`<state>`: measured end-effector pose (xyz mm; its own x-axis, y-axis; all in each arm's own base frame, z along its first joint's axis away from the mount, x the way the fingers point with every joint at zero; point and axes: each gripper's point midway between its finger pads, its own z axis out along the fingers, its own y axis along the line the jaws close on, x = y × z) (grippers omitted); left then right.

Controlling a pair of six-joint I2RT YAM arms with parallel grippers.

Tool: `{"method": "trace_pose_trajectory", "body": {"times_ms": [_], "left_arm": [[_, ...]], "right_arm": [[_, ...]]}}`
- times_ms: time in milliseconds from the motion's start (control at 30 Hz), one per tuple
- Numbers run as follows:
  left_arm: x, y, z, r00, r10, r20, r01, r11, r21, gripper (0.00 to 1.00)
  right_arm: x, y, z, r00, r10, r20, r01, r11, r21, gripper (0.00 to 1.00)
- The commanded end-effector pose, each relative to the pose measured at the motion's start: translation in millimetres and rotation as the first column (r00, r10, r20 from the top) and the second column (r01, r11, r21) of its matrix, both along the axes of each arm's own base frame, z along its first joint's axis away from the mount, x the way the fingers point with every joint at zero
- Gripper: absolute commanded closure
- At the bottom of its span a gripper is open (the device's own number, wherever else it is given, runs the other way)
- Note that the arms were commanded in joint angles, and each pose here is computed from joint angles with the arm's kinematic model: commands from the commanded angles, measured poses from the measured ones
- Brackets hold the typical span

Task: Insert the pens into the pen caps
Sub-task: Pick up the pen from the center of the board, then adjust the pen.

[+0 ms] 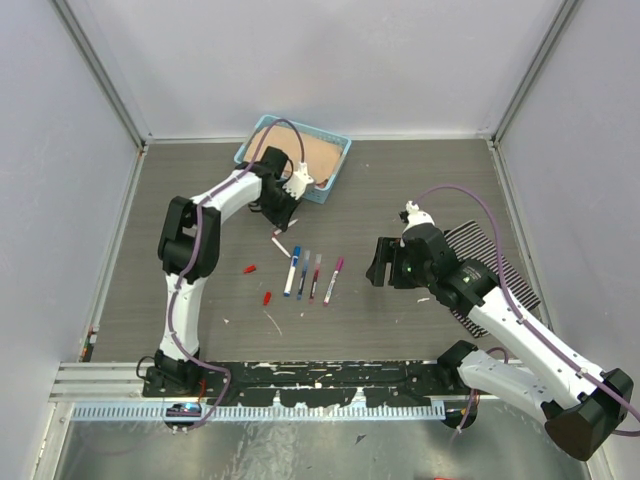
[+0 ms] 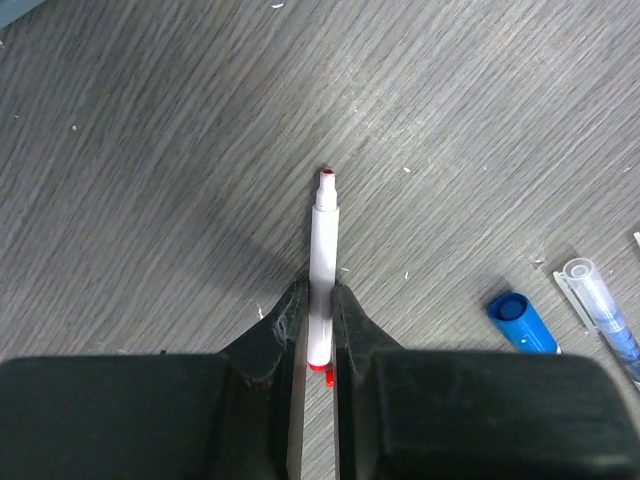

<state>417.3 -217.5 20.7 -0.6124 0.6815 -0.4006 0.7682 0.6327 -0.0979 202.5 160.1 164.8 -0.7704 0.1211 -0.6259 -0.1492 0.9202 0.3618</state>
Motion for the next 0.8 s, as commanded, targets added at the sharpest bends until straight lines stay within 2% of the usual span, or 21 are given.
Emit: {"method": "trace_pose_trajectory", "body": {"times_ms": [0, 200, 300, 400, 500, 533, 633, 700, 767], "left_arm": [[2.2, 0.2, 7.3, 1.000, -0.001, 0.031, 0.002, 1.000, -0.013, 0.84], [29.3, 1.0, 66.5, 0.969, 0.121, 0.215, -0.109, 0.992, -0.066, 0.91], [36.4, 1.0, 111.3, 0.927, 0.228, 0.298, -0.192, 0.970, -0.147, 0.96], [30.8, -2.4, 165.2, 0.875, 0.341, 0.343, -0.248, 0.925, -0.286, 0.99], [9.9, -18.0, 209.9, 0.857, 0.410, 0.311, -0.238, 0.852, -0.466, 1.00], [-2.0, -23.2, 212.3, 0.864, 0.421, 0.275, -0.238, 0.825, -0.513, 1.00], [-36.9, -42.8, 239.3, 0.886, 0.426, 0.183, -0.201, 0.709, -0.676, 1.00], [-62.6, -55.5, 251.5, 0.903, 0.418, 0.103, -0.205, 0.627, -0.751, 1.00], [-85.9, -64.4, 255.4, 0.908, 0.413, 0.069, -0.208, 0.589, -0.781, 1.00]], "right_arm": [[5.0, 4.2, 19.7, 0.999, -0.001, 0.052, -0.001, 0.999, 0.043, 0.25], [8.3, -4.2, 38.2, 0.992, -0.050, 0.114, 0.043, 0.997, 0.063, 0.25], [12.2, -8.2, 53.9, 0.983, -0.083, 0.161, 0.070, 0.994, 0.083, 0.25], [18.2, -9.5, 75.3, 0.967, -0.114, 0.228, 0.087, 0.988, 0.126, 0.25], [23.7, -4.8, 103.7, 0.942, -0.128, 0.310, 0.067, 0.978, 0.199, 0.25], [24.7, -1.4, 114.0, 0.932, -0.126, 0.340, 0.047, 0.972, 0.230, 0.24], [26.1, 12.3, 141.7, 0.906, -0.107, 0.410, -0.030, 0.949, 0.313, 0.24], [28.0, 22.7, 156.1, 0.894, -0.098, 0.437, -0.075, 0.930, 0.361, 0.24], [30.1, 32.0, 166.3, 0.888, -0.096, 0.450, -0.107, 0.908, 0.405, 0.24]]}}
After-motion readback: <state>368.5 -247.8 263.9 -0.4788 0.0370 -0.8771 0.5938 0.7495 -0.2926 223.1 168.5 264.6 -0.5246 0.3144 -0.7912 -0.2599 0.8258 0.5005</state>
